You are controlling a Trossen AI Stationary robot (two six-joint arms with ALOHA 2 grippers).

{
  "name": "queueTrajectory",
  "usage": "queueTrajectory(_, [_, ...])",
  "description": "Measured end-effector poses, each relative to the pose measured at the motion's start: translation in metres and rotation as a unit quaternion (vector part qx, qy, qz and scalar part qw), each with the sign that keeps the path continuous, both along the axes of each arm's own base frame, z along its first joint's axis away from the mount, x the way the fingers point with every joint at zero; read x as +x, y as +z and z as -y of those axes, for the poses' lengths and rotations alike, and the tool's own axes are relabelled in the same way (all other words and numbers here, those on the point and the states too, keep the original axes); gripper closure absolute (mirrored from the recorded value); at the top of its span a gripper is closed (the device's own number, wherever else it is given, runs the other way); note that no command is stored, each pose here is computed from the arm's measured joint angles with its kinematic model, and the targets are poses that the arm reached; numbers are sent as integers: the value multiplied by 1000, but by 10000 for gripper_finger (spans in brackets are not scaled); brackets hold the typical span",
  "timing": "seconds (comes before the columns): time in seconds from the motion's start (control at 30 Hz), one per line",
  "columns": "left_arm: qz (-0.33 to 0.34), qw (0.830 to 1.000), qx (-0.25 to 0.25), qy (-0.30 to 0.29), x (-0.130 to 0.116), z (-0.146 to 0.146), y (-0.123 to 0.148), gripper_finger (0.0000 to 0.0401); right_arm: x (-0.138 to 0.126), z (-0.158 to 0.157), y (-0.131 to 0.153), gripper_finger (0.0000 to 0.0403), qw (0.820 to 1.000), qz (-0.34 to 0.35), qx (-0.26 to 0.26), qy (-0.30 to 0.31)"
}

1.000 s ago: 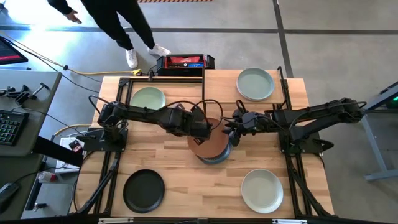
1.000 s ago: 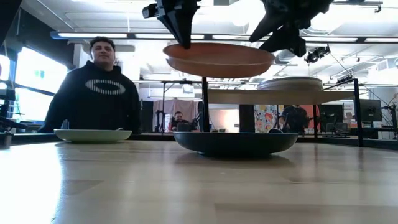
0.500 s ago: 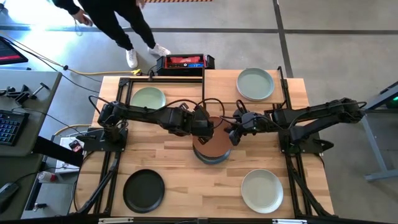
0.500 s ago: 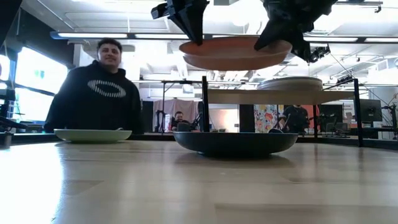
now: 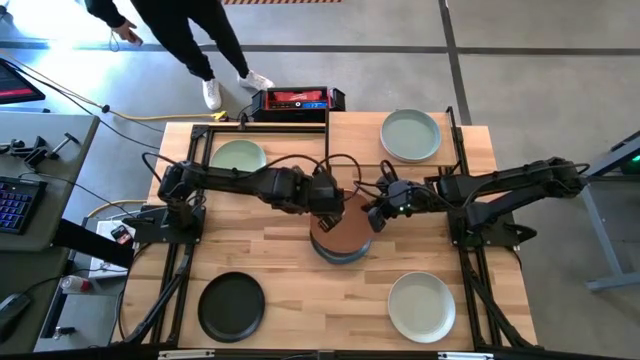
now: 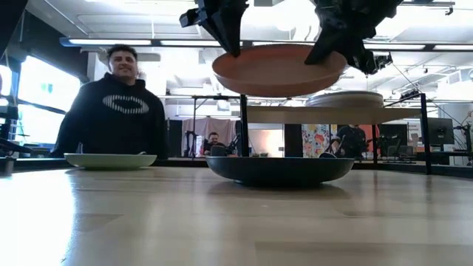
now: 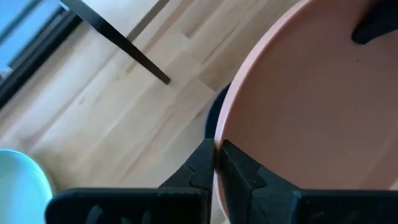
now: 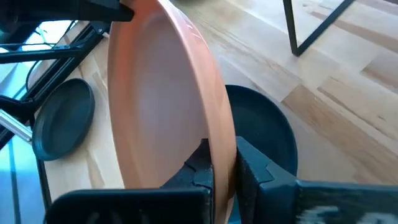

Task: Place and stack plates onto a shelf
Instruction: Stack the brown plate on the gray plate on the shelf

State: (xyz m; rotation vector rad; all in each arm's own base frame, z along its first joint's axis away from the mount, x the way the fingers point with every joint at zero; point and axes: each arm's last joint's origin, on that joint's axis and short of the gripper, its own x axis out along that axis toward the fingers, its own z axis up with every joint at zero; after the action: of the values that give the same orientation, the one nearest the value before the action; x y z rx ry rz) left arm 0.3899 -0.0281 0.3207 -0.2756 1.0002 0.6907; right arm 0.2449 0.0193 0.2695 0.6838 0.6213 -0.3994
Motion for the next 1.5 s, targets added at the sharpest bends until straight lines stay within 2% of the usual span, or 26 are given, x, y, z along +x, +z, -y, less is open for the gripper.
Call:
queueTrajectory(0.43, [-7, 994, -105, -15, 3, -22, -2, 329, -1, 0, -2, 395, 998, -3, 45, -34])
queueTrajectory(0.6, [-4, 991, -136, -7, 3, -28, -2, 303, -8, 1, -8, 395, 996, -48, 50, -48])
queueTrajectory(0.7, [0, 991, -137, -4, 1, -31, 0, 298, -15, 1, -10, 395, 994, -80, 48, -53])
queueTrajectory(0.93, [23, 995, -93, -4, -6, -36, 15, 300, -38, 7, 3, 395, 993, -76, 41, -82])
queueTrajectory(1.17, [38, 998, -39, -18, -21, -43, 37, 301, -65, 24, 27, 393, 991, -9, 35, -130])
queueTrajectory(1.33, [34, 999, 5, -22, -36, -52, 51, 301, -86, 40, 41, 392, 981, 37, 23, -188])
queueTrajectory(1.5, [18, 998, 61, -19, -52, -64, 65, 302, -105, 55, 50, 392, 963, 75, 14, -258])
